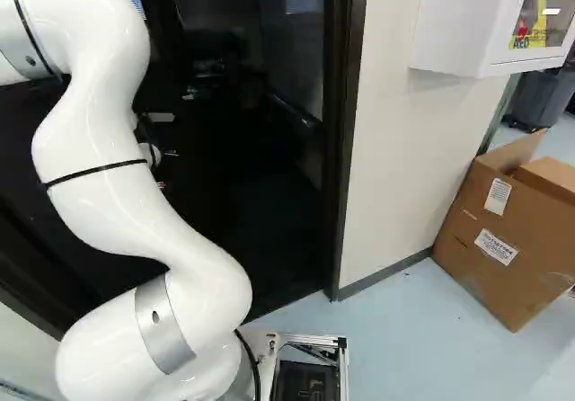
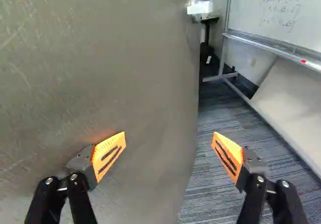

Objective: Open the door and move inside

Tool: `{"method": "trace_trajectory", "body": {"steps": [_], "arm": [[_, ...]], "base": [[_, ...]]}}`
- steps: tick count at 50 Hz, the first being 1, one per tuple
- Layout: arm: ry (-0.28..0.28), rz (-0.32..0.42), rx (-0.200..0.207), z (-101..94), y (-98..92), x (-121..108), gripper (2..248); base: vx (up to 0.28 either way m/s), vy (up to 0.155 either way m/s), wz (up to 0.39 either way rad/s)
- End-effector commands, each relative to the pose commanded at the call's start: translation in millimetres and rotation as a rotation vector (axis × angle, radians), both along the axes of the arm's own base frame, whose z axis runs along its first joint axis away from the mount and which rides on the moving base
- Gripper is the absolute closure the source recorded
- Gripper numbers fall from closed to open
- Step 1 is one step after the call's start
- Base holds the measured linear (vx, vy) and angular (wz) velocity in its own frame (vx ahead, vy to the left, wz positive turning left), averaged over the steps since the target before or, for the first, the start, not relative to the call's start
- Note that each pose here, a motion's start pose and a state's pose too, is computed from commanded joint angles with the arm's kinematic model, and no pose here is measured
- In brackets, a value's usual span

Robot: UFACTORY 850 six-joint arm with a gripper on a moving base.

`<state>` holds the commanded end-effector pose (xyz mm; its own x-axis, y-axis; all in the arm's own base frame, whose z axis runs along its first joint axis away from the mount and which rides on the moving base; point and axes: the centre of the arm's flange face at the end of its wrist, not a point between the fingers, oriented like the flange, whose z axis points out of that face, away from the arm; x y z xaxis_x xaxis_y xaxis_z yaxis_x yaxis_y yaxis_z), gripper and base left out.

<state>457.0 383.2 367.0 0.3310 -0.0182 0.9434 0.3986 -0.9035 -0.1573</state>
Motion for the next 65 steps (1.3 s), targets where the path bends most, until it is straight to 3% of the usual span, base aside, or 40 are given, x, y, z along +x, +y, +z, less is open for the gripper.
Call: {"method": "trace_trajectory", "body": {"steps": [35,65], "arm": [[-0.044,0.126,-0.002,-5.2,61.7,-0.5,3],[-0.073,0.246,-0.012,-7.1,106.0,-24.3,3]], "base": [[0.000,0.000,0.000],[0.000,0.000,0.000]]}}
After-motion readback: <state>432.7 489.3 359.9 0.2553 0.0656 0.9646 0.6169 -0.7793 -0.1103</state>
